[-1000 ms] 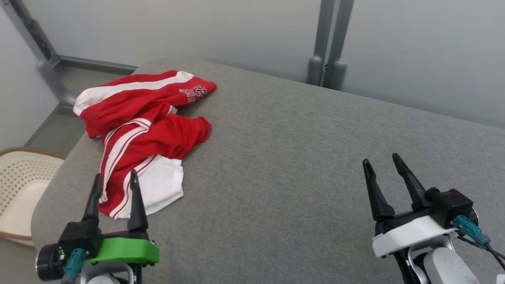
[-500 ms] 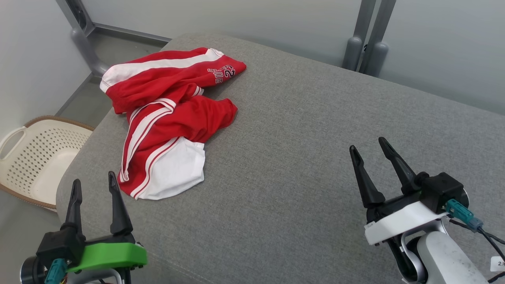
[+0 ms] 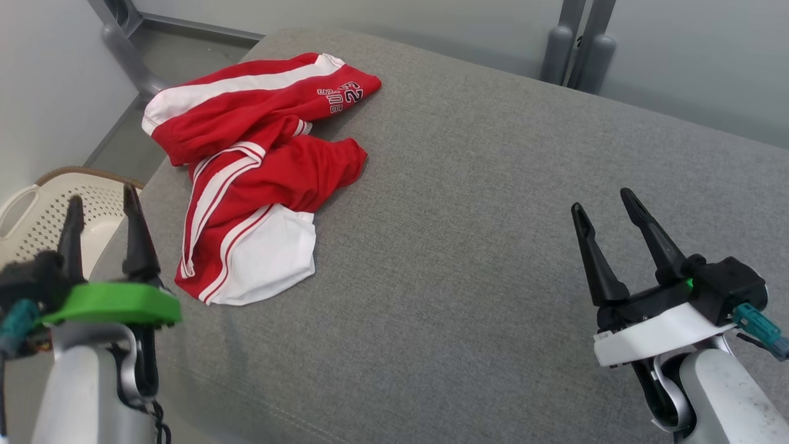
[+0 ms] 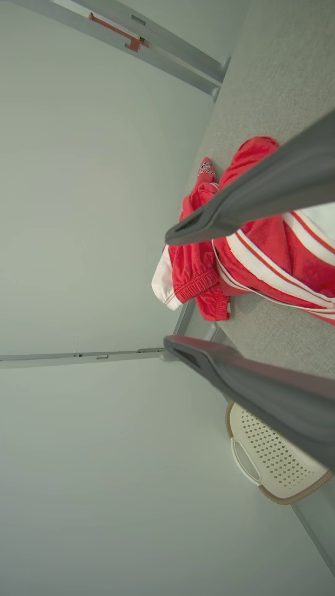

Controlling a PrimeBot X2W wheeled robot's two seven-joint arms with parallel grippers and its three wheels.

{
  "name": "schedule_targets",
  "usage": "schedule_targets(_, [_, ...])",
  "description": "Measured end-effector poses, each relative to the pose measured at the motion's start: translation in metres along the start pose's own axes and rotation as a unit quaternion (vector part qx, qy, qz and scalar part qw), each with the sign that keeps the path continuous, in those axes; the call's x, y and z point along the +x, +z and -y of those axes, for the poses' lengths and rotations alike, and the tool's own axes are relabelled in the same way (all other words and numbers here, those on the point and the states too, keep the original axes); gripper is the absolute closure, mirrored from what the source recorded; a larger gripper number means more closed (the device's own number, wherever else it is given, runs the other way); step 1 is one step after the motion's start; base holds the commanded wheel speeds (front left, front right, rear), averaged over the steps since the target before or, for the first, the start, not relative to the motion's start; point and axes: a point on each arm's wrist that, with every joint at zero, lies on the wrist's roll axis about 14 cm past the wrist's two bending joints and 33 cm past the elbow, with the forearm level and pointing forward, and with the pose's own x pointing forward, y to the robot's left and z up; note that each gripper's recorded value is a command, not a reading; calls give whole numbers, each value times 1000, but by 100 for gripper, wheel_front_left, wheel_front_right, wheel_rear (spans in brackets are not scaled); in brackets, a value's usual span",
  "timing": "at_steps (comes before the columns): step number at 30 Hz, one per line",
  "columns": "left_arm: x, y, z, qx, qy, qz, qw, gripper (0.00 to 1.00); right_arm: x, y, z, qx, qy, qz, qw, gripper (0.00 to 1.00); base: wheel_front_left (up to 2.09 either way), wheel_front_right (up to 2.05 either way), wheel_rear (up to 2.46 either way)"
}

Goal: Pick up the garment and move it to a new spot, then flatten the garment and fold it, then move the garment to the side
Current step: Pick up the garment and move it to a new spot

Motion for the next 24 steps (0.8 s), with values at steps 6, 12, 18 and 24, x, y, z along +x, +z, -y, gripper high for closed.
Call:
schedule_targets(6, [56,12,-1,3,-8,-31,999,0,4,3,10,-1,3,16,1000,0,0,0,0])
schedule_targets(12, [107,6,7,-8,-12,-82,997,0,2,5,33,-9,-14,26,1000,0,0,0,0])
schedule_targets(18, [147,-23,9,-7,-6,-174,985,0,-1,1,63,-18,-38,29,999,0,0,0,0])
schedule_targets(24, [165,-73,23,-20,-6,-278,960,0,-11,-11,89,-22,-64,20,998,0,0,0,0])
